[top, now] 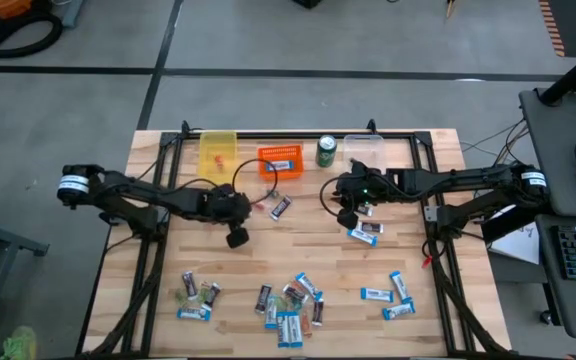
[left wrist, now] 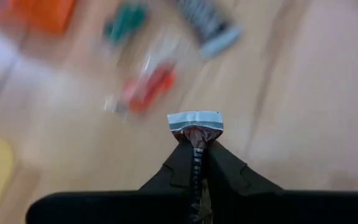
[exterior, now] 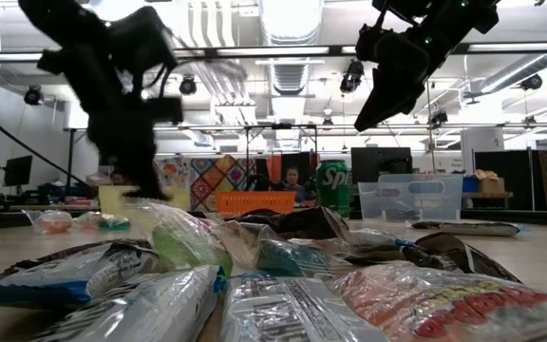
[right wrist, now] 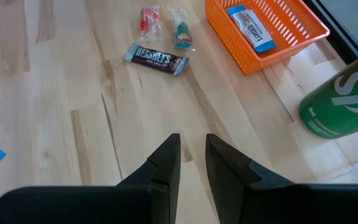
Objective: Organize candy in baskets
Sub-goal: Put the brown chocolate into the transparent bin
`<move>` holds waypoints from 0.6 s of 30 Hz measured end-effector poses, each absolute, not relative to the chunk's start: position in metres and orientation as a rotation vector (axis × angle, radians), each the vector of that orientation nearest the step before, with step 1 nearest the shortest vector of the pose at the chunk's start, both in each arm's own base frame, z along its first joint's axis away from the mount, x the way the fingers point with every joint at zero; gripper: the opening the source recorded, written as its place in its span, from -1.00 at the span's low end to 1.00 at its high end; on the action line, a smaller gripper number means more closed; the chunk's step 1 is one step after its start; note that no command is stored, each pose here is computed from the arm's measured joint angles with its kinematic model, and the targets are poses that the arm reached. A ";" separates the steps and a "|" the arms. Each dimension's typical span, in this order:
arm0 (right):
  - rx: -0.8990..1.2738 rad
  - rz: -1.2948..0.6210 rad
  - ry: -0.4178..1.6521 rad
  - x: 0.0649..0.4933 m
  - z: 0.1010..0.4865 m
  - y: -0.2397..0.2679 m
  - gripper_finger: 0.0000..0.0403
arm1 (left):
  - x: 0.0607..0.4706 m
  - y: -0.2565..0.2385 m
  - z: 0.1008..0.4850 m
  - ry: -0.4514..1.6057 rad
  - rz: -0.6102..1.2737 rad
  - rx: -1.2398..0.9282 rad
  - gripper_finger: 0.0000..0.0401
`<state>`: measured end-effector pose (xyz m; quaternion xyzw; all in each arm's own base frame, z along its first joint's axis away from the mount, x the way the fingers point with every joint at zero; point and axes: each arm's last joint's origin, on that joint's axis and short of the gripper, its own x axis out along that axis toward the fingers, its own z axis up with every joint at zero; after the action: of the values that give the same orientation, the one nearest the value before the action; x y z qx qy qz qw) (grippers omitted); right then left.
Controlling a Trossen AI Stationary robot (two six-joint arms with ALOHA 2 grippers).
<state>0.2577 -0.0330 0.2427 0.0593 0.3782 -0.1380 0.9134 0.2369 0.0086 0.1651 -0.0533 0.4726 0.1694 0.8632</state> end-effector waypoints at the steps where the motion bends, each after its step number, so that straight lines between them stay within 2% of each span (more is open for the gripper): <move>1: 0.120 -0.281 0.779 0.258 0.243 -0.032 -0.68 | 0.240 0.008 0.172 0.953 0.327 -0.103 -0.99; 4: 0.109 -0.266 0.741 0.260 0.244 -0.030 -0.68 | 0.251 0.005 0.193 0.767 0.178 -0.071 -0.99; 9: 0.031 -0.194 0.624 0.267 0.242 -0.019 -0.68 | 0.263 -0.001 0.225 0.323 -0.056 -0.020 -0.99; 13: -0.031 -0.137 0.470 0.272 0.241 -0.007 -0.68 | 0.267 -0.001 0.236 0.124 -0.063 -0.006 -0.99; 18: -0.090 -0.077 0.271 0.279 0.242 0.008 -0.63 | 0.279 0.001 0.231 0.004 -0.012 -0.038 -0.99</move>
<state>0.2794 0.0077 0.2416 -0.0450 0.1350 -0.0382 0.9891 0.2793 0.0009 0.2313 -0.0191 0.0019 -0.0061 0.9998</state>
